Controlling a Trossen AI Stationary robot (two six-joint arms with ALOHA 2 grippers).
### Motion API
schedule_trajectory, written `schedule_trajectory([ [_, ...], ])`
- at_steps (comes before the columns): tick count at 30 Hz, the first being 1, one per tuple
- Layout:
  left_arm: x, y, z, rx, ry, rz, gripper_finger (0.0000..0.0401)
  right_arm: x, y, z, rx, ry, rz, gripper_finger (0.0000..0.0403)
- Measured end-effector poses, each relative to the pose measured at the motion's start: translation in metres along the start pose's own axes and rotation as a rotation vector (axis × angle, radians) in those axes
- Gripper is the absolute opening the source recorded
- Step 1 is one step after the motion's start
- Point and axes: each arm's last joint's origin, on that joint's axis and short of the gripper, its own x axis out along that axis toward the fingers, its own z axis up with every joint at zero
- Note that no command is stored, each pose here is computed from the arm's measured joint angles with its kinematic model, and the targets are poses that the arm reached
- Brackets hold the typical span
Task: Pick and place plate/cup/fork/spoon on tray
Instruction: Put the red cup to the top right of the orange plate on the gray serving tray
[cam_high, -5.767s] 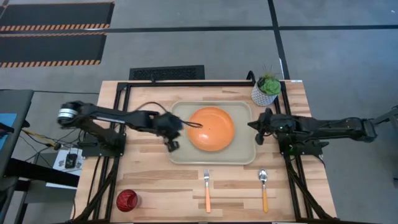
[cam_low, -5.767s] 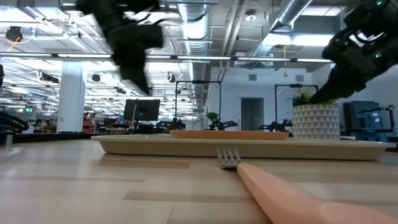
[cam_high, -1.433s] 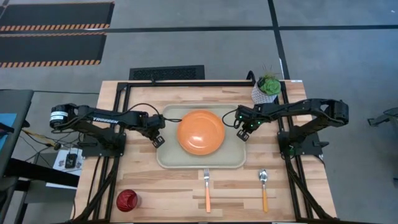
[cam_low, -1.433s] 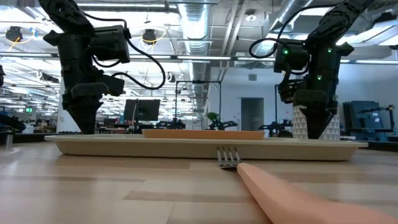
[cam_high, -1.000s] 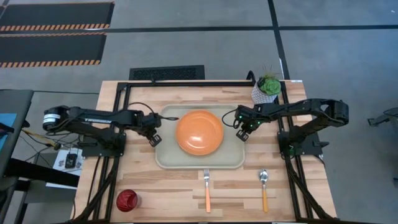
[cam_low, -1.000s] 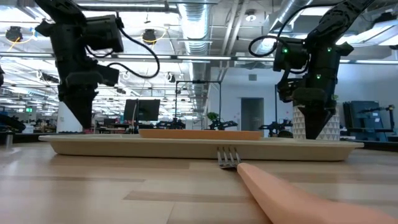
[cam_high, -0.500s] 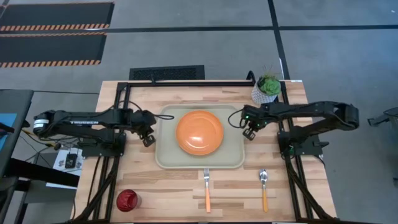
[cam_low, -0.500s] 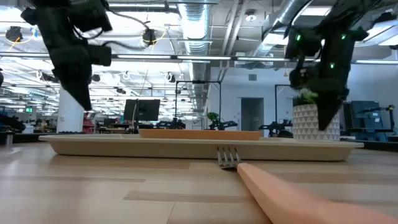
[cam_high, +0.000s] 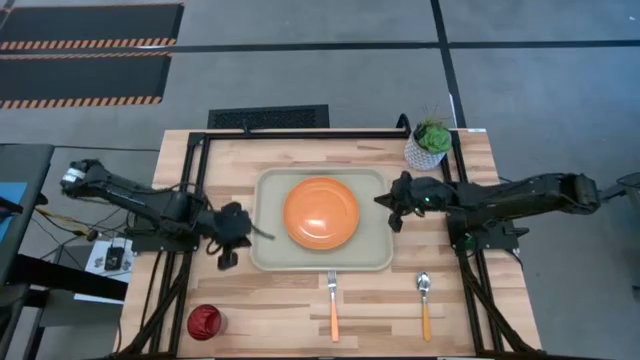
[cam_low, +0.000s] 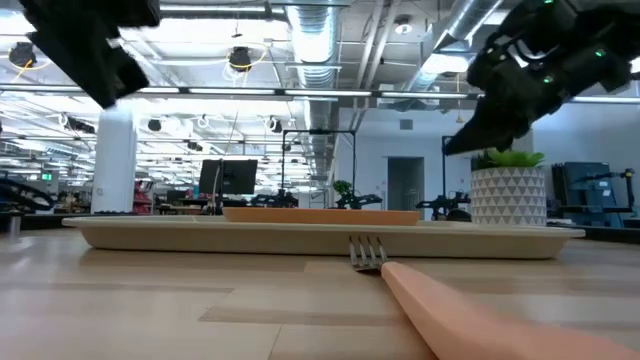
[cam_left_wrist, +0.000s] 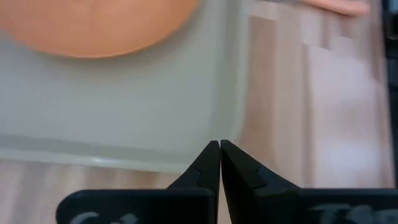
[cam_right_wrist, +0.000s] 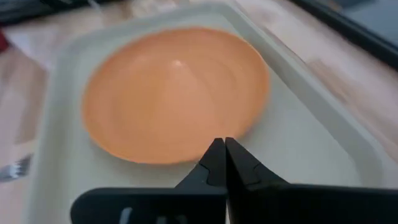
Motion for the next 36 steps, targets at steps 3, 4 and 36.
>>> schedule_trajectory([
  [3, 0.0, -0.021, 0.001, 0.008, 0.036, -0.031, 0.0, 0.0, 0.007, -0.008, -0.026, -0.085, 0.059, 0.0005],
  [4, 0.0, -0.028, 0.001, 0.0, 0.055, -0.042, 0.0, -0.001, 0.009, -0.01, -0.035, -0.097, 0.073, 0.0005],
  [36, 0.047, -0.241, -0.009, -1.002, 0.49, 0.407, 0.0168, -0.002, 0.013, -0.008, -0.191, -0.168, 0.122, 0.0007],
])
